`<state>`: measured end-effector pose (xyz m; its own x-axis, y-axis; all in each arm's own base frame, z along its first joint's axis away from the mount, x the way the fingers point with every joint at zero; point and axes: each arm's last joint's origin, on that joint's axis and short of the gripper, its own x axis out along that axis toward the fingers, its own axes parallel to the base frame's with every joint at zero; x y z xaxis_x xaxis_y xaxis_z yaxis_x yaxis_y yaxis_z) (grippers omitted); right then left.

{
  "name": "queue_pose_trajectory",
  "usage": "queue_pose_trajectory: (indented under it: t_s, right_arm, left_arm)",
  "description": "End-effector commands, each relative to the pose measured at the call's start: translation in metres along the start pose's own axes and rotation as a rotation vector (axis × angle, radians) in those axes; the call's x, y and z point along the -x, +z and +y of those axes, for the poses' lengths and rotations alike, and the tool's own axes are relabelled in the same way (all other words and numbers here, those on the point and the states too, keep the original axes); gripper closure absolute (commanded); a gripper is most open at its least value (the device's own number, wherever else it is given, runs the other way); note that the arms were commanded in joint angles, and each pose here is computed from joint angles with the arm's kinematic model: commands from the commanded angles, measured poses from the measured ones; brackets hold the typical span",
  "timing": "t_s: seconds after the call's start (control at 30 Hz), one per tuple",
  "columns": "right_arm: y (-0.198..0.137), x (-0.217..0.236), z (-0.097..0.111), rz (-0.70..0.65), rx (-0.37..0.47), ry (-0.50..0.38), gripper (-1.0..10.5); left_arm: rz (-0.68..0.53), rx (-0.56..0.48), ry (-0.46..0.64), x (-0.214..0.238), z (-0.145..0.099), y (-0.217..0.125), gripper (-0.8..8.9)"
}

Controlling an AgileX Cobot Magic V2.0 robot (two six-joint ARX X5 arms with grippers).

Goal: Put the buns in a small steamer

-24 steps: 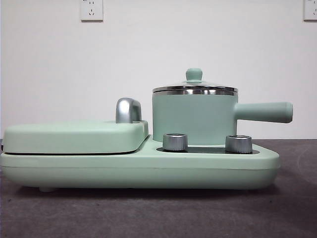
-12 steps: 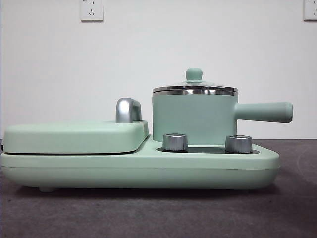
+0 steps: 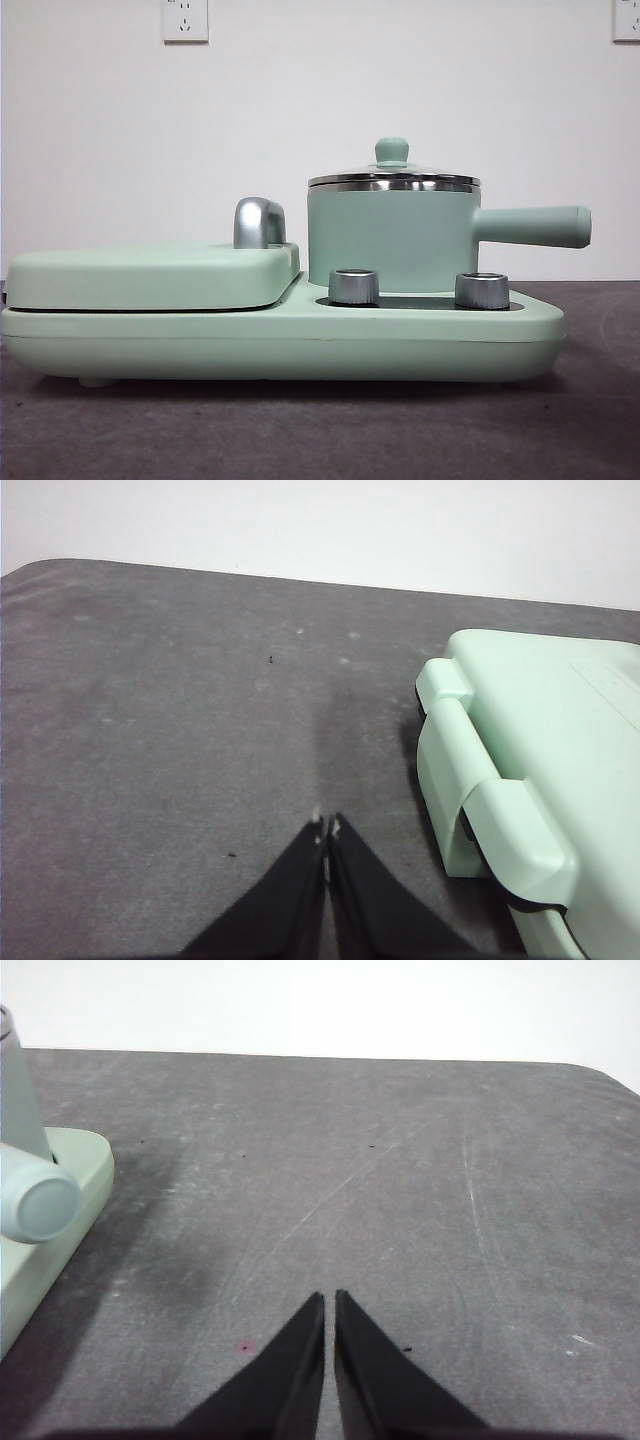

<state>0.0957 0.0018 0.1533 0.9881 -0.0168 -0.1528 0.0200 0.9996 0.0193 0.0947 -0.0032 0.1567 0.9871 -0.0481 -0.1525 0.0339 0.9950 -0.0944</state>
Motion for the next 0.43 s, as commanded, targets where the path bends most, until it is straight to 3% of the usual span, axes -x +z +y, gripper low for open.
queue_pose_trajectory:
  t_s: [0.03,0.43]
  right_arm:
    - [-0.0011,-0.0005,0.0001,-0.005,-0.01,-0.001,9.3]
    - [-0.0011,-0.0005,0.0001,-0.005,-0.01,-0.001,9.3]
  left_arm:
    - [0.022,-0.012,0.007,-0.0018,0.0009,-0.0064,8.06]
    - [0.022,-0.012,0.007,-0.0018,0.0009,-0.0064,8.06]
